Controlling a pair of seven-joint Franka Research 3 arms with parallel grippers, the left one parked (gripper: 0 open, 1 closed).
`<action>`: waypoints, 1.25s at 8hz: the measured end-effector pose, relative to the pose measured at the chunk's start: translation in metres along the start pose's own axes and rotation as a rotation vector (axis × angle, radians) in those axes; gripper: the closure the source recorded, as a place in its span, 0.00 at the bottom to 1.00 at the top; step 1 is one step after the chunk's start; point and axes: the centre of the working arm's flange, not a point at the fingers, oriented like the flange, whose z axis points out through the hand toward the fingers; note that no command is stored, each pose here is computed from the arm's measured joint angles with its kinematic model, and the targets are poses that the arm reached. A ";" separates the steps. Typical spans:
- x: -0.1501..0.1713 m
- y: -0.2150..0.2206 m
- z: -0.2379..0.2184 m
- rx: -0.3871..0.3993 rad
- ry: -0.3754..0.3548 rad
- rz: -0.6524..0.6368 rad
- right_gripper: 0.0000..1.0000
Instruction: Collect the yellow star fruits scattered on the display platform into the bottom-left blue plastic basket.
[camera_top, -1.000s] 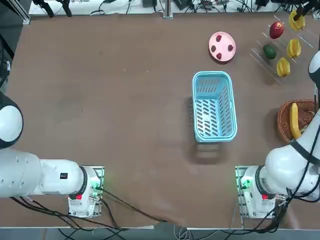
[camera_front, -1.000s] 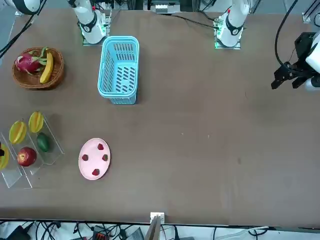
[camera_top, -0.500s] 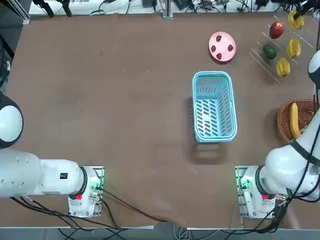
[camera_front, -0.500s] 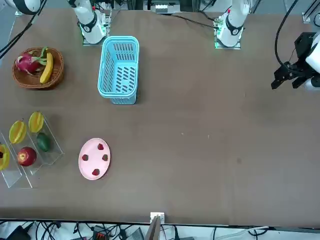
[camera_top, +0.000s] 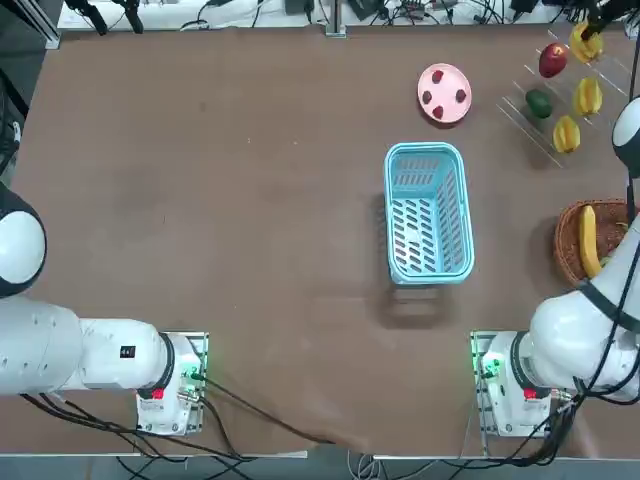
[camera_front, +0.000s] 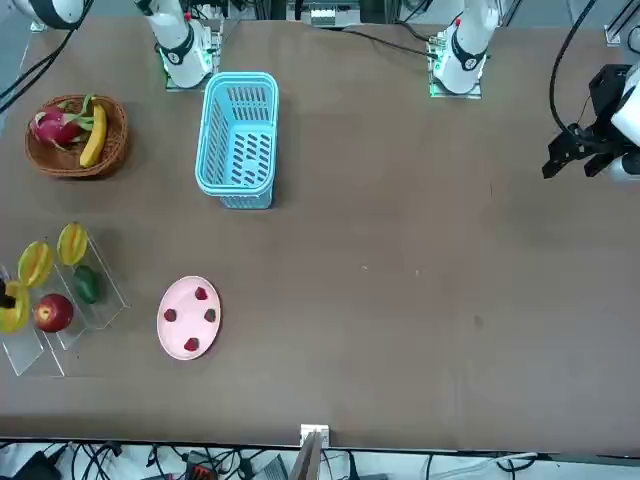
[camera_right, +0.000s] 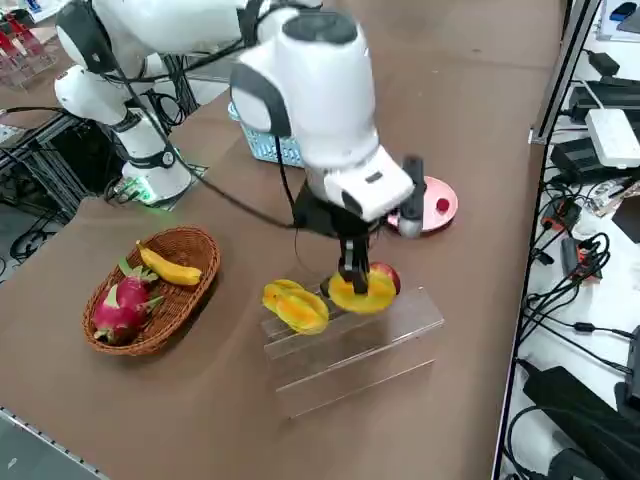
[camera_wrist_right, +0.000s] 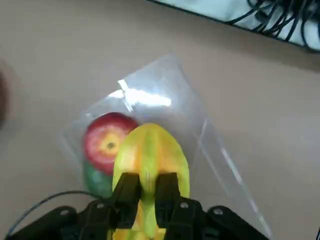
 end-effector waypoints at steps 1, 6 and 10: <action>0.001 -0.017 -0.027 0.019 -0.025 0.031 0.79; 0.018 -0.256 -0.119 0.078 -0.313 0.255 0.79; -0.026 -0.468 -0.125 0.038 -0.367 0.365 0.79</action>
